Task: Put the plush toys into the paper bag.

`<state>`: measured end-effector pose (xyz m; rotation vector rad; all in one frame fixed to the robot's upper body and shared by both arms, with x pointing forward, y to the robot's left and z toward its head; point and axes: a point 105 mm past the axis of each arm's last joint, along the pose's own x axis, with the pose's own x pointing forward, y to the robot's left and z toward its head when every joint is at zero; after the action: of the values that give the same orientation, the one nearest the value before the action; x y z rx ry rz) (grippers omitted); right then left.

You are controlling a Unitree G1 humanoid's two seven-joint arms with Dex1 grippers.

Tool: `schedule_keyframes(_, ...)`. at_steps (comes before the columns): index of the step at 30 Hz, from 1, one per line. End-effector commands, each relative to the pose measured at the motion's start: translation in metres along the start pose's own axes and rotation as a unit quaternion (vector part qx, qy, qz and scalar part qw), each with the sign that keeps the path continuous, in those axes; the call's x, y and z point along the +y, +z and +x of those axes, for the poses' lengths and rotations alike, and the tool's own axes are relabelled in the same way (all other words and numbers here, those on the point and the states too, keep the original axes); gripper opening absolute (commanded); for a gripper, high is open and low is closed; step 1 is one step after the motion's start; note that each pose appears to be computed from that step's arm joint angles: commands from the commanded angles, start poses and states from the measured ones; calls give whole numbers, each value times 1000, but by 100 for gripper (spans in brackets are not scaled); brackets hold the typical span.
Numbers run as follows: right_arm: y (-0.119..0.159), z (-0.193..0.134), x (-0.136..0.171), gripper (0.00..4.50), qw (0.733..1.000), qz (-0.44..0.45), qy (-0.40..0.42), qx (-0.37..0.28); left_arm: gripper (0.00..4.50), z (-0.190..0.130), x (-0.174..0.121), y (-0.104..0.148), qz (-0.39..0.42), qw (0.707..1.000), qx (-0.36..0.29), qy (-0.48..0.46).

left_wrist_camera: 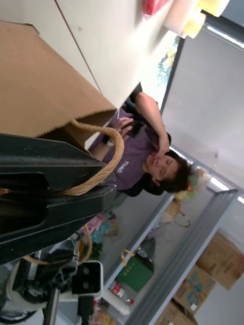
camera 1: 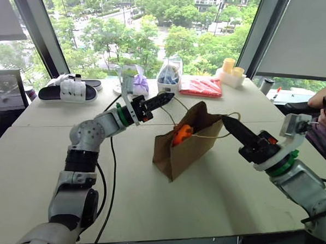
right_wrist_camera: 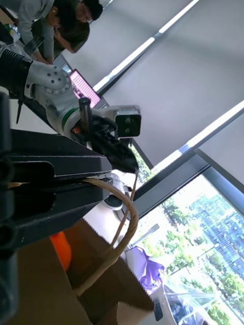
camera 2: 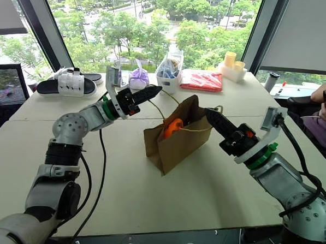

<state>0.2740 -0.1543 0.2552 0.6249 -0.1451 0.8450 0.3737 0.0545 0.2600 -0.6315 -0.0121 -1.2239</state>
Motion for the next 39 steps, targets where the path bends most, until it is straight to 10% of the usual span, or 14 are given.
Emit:
schedule_keyframes(1,0,1,-13,60,999,-1,-33,-22,59,9,3,6,23,1000,-7,-4)
schedule_keyframes(9,4,0,-22,450,997,-28,-59,-28,446,4,7,18,15,999,-29,-15)
schedule_keyframes(24,-64,-42,-10,450,994,41,-48,84,449,-94,3,14,38,997,64,24)
schedule_keyframes(27,-73,-31,-20,362,995,44,-51,79,450,-100,6,7,45,996,65,47)
schedule_keyframes(34,-89,-10,-38,3,993,28,-45,104,450,-101,11,-3,88,990,81,72)
schedule_keyframes(39,-88,-7,-50,3,992,8,-54,111,450,-102,15,-8,138,982,96,88)
